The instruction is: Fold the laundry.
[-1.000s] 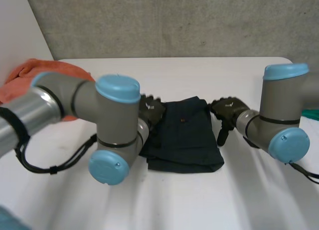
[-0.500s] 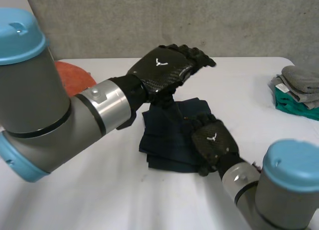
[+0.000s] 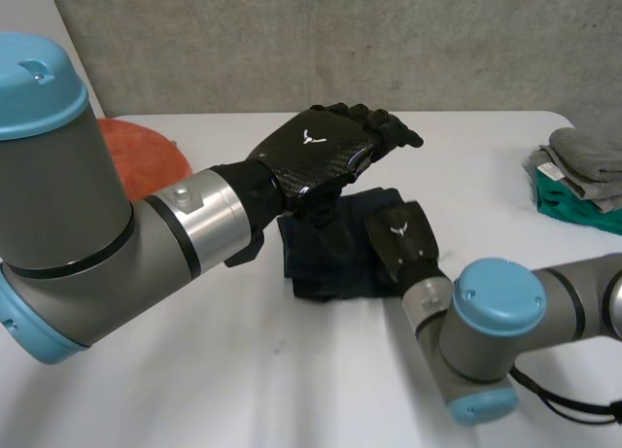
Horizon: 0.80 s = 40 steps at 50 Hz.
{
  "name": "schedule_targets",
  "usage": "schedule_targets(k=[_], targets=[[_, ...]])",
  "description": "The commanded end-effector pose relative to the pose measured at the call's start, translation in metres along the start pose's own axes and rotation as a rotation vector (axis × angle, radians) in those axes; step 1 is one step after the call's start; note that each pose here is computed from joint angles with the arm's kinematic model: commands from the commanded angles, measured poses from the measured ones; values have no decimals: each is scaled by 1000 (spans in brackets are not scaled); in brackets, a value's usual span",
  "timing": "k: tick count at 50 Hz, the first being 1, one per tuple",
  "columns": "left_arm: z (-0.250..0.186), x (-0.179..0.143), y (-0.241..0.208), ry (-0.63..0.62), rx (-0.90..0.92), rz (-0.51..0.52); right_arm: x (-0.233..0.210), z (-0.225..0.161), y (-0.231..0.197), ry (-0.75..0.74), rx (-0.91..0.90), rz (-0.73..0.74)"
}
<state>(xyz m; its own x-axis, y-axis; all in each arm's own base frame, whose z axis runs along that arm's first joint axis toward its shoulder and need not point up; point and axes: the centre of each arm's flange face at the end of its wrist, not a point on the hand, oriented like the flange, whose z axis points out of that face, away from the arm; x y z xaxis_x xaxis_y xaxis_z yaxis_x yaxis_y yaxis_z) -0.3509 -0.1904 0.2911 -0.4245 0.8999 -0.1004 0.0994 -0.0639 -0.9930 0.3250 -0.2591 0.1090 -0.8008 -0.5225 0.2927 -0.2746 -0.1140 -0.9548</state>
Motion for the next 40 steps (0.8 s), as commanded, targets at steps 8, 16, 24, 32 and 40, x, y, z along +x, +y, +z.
schedule_targets(k=[8,16,24,32,40], targets=[[-3,-2,-28,-12,92,47,78,57,-94,156,265,1],[-6,-8,-62,-57,224,32,199,76,-139,344,367,-52],[-6,-11,-69,-62,283,-1,329,82,-112,379,383,-2],[0,-11,-53,-57,241,-22,414,84,7,434,248,27],[8,-13,-34,-54,193,-46,426,66,120,369,76,55]])
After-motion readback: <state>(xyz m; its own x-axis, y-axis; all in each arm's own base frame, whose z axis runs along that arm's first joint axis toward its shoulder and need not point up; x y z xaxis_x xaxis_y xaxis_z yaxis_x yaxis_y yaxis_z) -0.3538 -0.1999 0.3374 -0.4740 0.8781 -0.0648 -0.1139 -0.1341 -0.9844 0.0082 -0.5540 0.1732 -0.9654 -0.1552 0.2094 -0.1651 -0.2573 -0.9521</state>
